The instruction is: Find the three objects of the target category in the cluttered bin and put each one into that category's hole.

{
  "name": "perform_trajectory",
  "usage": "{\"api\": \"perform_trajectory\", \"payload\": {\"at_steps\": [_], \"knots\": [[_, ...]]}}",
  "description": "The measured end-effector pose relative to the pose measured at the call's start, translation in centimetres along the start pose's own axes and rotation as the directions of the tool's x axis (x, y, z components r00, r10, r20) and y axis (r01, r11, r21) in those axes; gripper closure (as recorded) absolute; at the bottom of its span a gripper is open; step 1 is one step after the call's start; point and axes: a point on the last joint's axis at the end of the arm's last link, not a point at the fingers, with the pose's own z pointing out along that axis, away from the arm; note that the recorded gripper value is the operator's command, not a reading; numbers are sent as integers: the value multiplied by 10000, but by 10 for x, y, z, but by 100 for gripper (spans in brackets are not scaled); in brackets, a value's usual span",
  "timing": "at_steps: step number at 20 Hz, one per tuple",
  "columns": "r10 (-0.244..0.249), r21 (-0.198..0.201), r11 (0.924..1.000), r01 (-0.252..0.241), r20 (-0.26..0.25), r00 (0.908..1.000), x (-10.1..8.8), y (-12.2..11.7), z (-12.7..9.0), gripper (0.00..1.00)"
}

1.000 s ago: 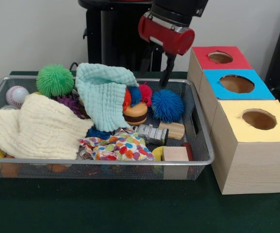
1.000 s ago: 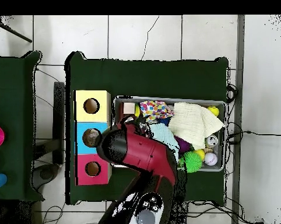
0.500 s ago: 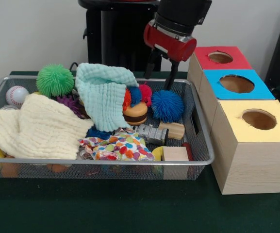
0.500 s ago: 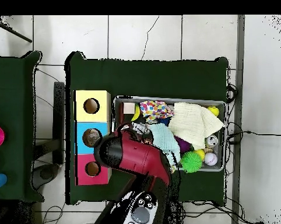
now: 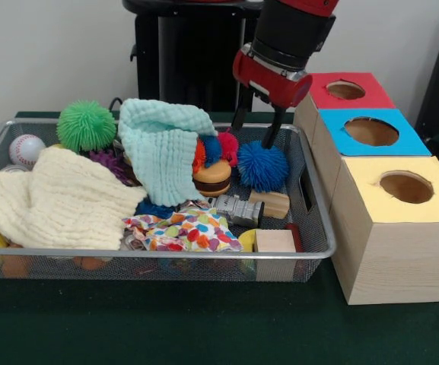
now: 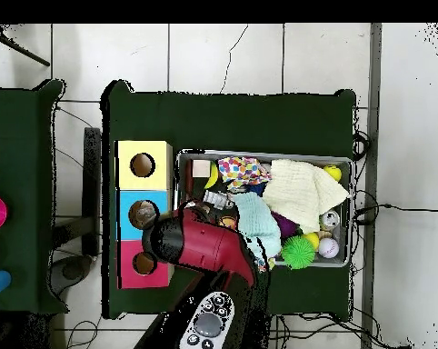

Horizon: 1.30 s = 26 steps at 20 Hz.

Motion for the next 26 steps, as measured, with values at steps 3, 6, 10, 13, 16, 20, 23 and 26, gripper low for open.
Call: {"api": "perform_trajectory", "payload": {"at_steps": [3, 6, 10, 13, 16, 20, 23, 26], "knots": [[-17, 49, 10000, 17, -28, 10000, 2, -1, 4, 0], [-13, 95, 10000, 13, -90, 10000, 7, -5, 12, 0], [56, 86, 9999, -54, -157, 9999, 12, -10, 22, 0], [93, 44, 9999, -92, -217, 9997, 18, -13, 34, 0], [67, 16, 10000, -67, -348, 9994, 28, -14, 45, 0], [-76, 7, 10000, 77, -637, 9979, 48, -12, 56, 0], [-140, 2, 9999, 141, -798, 9967, 57, -11, 59, 0], [-203, -18, 9998, 202, -976, 9950, 67, -10, 61, 0]]}}
